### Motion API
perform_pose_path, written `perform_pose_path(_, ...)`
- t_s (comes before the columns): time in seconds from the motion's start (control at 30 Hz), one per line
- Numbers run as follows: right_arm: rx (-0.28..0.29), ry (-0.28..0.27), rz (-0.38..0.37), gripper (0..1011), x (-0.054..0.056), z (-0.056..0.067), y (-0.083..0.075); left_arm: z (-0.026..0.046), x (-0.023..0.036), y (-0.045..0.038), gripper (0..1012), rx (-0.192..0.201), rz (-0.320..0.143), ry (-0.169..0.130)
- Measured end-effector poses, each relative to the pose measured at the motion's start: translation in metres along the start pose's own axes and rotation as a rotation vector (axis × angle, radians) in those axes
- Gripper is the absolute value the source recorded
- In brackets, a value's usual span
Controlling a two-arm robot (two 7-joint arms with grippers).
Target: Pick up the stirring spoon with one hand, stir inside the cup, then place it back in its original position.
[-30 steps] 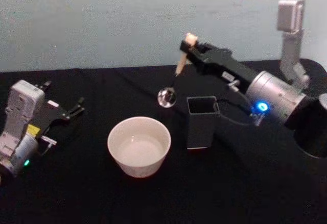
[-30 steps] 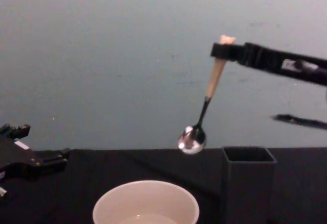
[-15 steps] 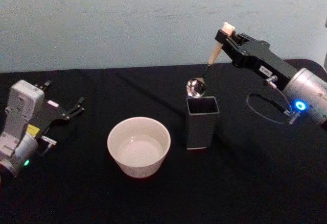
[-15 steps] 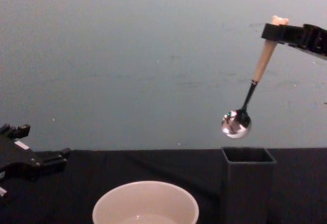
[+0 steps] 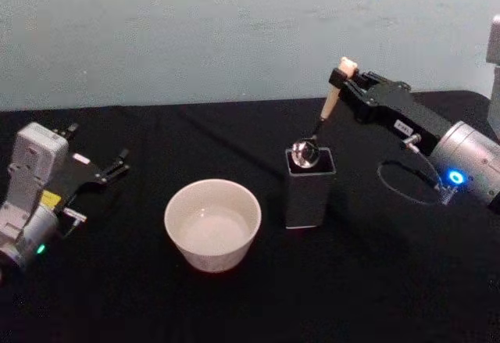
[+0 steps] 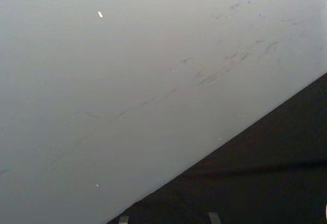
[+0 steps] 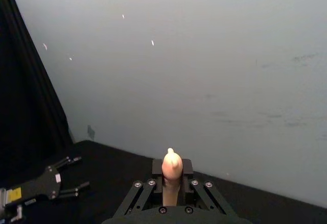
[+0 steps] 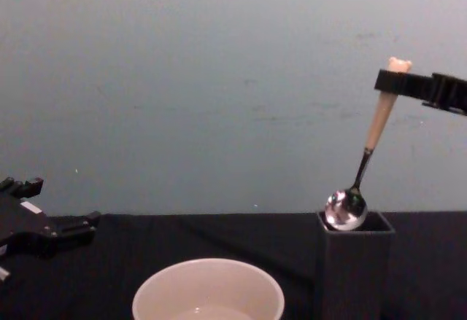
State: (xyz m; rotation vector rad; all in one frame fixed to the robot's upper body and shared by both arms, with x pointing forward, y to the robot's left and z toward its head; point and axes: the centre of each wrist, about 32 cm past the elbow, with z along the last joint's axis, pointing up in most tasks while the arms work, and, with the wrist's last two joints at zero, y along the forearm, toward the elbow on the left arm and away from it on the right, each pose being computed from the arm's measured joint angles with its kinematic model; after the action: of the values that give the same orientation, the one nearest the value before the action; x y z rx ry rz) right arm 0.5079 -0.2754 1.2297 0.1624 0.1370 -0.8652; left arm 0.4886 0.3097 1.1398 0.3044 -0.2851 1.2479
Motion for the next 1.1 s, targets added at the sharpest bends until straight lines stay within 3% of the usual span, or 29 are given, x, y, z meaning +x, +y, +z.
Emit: perform_pose_path(1.1,-0.169,-0.011,-0.014,214,0.001,-0.037,-0.002,0.0,0.0,0.0,1001,0.0,0.0,0.0)
